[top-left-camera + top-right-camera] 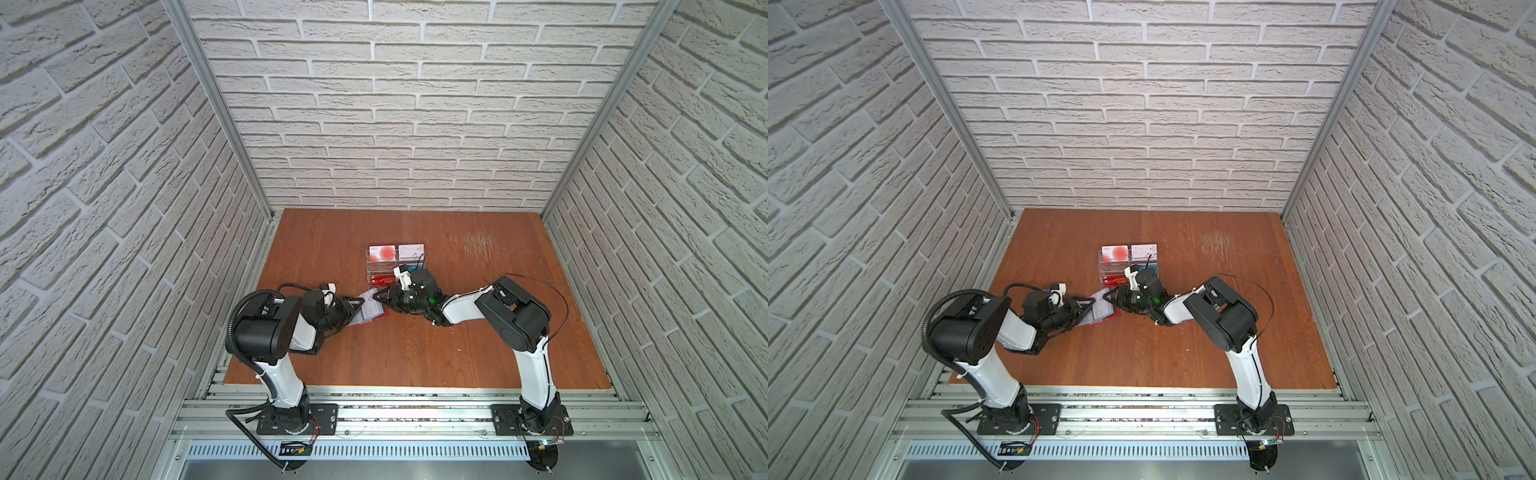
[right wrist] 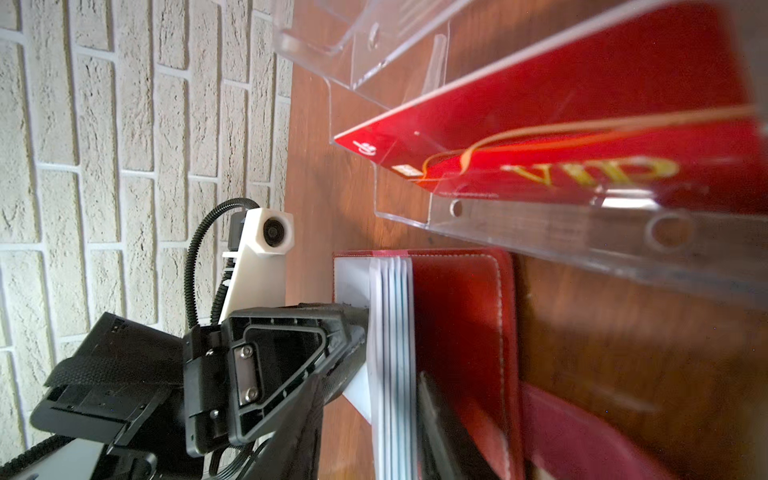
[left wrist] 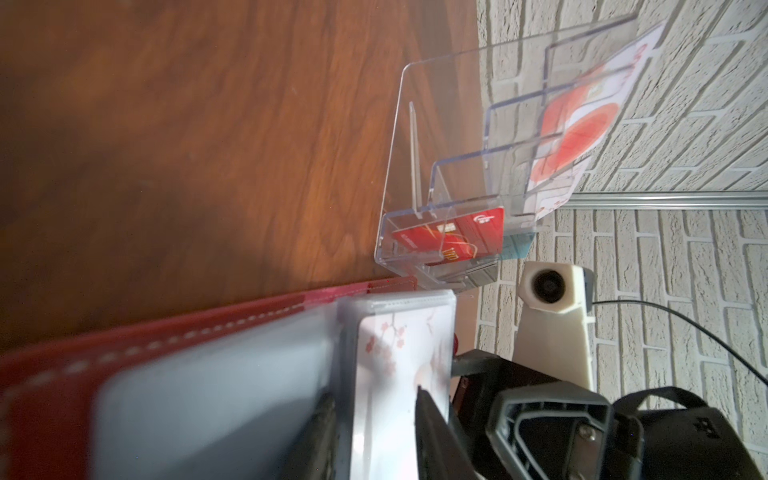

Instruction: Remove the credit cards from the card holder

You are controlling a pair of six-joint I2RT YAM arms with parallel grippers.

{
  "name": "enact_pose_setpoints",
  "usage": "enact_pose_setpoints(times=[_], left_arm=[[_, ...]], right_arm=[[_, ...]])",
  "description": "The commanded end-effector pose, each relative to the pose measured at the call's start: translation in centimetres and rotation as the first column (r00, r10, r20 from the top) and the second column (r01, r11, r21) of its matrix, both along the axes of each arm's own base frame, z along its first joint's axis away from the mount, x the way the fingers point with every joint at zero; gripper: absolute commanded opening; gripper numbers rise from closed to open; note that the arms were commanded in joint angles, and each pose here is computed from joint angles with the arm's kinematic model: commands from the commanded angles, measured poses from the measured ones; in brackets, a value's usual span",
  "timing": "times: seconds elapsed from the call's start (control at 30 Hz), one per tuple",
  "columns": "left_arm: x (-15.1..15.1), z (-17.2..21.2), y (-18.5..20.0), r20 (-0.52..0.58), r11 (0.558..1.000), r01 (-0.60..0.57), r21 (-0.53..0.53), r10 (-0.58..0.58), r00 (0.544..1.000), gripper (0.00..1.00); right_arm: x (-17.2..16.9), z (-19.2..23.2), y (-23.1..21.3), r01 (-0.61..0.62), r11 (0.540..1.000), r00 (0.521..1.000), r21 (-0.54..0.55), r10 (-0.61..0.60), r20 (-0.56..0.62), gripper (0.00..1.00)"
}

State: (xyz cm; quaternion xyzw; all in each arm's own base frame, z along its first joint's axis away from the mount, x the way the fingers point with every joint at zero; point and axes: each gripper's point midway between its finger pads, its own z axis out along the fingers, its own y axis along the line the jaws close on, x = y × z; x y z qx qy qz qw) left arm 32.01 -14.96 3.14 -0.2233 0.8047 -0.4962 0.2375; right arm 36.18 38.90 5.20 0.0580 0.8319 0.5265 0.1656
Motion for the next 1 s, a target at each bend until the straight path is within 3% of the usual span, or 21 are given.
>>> enact_pose_setpoints(times=[0.0,0.1,0.43,0.9,0.97], left_arm=[[-0.1,-0.3,0.0,0.007,1.0,0.002,0.004,-0.003,1.0,0.34],[-0.1,-0.3,0.0,0.006,1.0,0.001,0.004,-0.001,1.0,0.34],[-0.2,-0.3,-0.1,0.008,1.0,0.004,0.003,-0.005,1.0,0.34],[-0.1,-0.2,-0.2,0.013,1.0,0.009,-0.003,-0.009,1.0,0.34],[-0.1,-0.2,-0.2,0.012,1.0,0.012,-0.006,-0.012,1.0,0.34]], right_arm=[[0.1,1.1,0.5,-0.013,0.998,0.999,0.061,0.012,0.033,0.4],[0.2,0.9,0.5,-0.01,0.998,1.0,0.062,0.008,0.028,0.38],[0.1,0.5,0.3,0.0,0.998,1.0,0.069,-0.001,0.02,0.16],[-0.2,-1.6,0.3,-0.014,1.0,1.0,0.013,0.014,-0.02,0.15],[-0.4,-1.9,0.3,-0.018,1.0,1.0,-0.001,0.018,-0.026,0.11]])
